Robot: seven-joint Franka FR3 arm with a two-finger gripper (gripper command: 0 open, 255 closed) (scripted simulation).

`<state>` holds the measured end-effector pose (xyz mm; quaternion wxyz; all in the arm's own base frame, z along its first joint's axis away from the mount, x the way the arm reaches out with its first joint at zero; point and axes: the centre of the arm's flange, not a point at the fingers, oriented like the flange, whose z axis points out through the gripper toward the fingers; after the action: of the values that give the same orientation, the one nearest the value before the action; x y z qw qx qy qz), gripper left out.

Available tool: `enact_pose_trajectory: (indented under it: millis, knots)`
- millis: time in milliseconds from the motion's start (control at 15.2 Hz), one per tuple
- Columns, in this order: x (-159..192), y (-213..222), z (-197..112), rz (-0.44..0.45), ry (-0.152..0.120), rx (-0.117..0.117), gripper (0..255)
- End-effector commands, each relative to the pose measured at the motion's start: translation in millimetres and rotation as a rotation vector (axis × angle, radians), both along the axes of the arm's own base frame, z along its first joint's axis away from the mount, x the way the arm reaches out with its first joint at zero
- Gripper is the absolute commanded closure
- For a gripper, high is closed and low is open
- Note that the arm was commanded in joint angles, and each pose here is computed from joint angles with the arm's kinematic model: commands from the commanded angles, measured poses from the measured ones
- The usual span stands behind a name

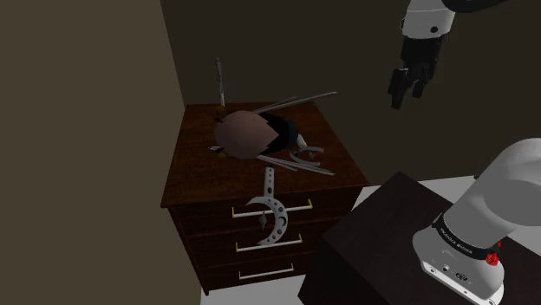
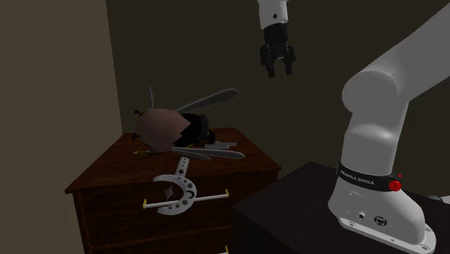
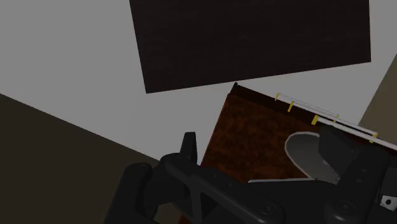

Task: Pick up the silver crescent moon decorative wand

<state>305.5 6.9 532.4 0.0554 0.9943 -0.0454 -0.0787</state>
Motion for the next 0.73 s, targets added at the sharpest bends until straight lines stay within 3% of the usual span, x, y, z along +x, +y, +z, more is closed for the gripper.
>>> enact_pose_trajectory:
  millis: [0, 660]
  knots:
    - [0, 0, 0, 0.0, 0.0, 0.0, 0]
    - [16, 68, -96, 0.048, -0.112, 0.083, 0]
